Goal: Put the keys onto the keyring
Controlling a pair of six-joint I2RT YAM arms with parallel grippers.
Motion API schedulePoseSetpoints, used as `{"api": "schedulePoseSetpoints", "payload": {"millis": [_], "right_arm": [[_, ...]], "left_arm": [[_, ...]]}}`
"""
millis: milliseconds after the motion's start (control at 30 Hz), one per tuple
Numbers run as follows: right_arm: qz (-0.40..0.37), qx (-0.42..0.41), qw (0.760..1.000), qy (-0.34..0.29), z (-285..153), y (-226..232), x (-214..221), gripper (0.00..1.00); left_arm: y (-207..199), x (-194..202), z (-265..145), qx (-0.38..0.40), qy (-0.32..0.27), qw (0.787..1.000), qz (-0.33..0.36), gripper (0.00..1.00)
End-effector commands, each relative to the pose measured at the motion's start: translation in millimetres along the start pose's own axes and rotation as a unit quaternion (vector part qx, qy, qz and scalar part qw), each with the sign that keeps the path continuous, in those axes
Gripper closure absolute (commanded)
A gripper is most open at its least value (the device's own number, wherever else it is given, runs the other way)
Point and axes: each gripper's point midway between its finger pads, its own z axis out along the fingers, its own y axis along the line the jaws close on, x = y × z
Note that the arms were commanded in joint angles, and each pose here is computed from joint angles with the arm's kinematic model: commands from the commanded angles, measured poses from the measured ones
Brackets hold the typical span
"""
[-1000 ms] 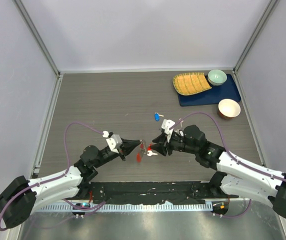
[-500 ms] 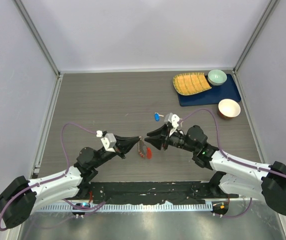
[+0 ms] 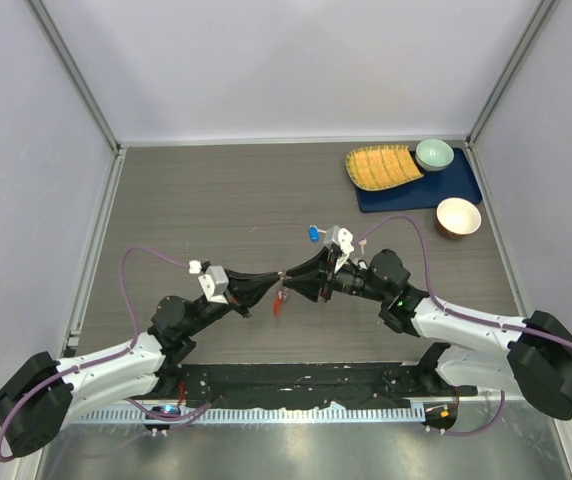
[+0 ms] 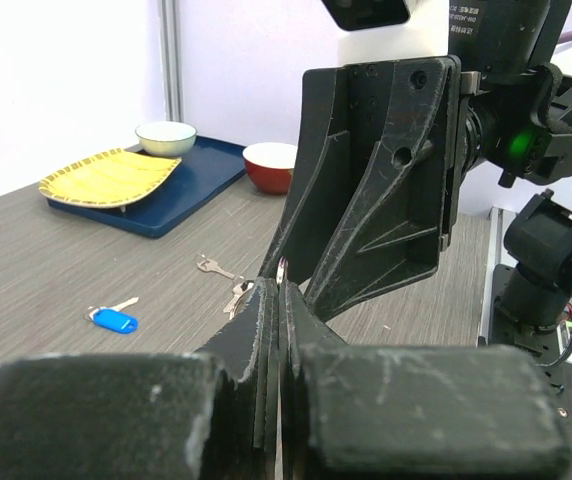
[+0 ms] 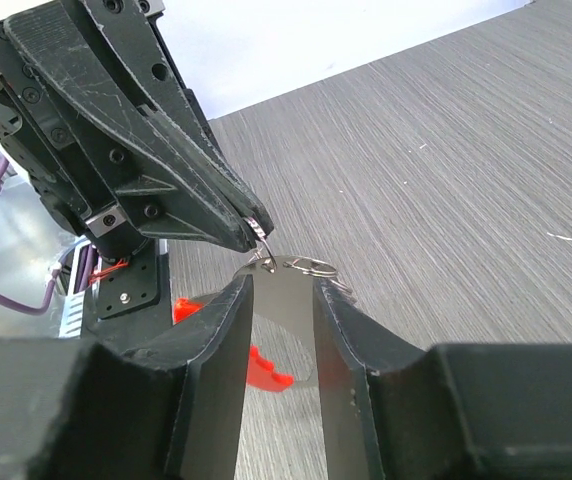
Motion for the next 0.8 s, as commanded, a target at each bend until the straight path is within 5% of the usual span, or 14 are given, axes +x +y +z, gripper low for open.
{"api": "schedulePoseSetpoints", "payload": {"millis": [0, 267, 600, 767], "right_arm": [[-0.017, -0.022, 0.998, -0.049, 4.7, 6.8, -30.1, 0.64], [-0.010, -0.036, 0.998, -0.052, 7.4, 9.2, -30.9, 0.67], [-0.019, -0.052, 0.997, -0.055, 8.8, 10.9, -37.2, 0.99], [-0.053, -0.043, 0.997, -0.029, 9.2, 5.5, -43.5, 0.99]], "left_arm": [[-8.2, -29.5, 3.6, 0.019, -0.055, 0.998, 0.006, 1.00], [-10.5, -30.4, 4.0, 0.025, -0.057, 0.998, 0.004, 1.00], [-13.5, -26.3, 4.5, 0.035, -0.052, 0.998, 0.000, 1.00], [-10.8, -16.6, 3.2, 0.028, -0.028, 0.999, 0.003, 0.97]]}}
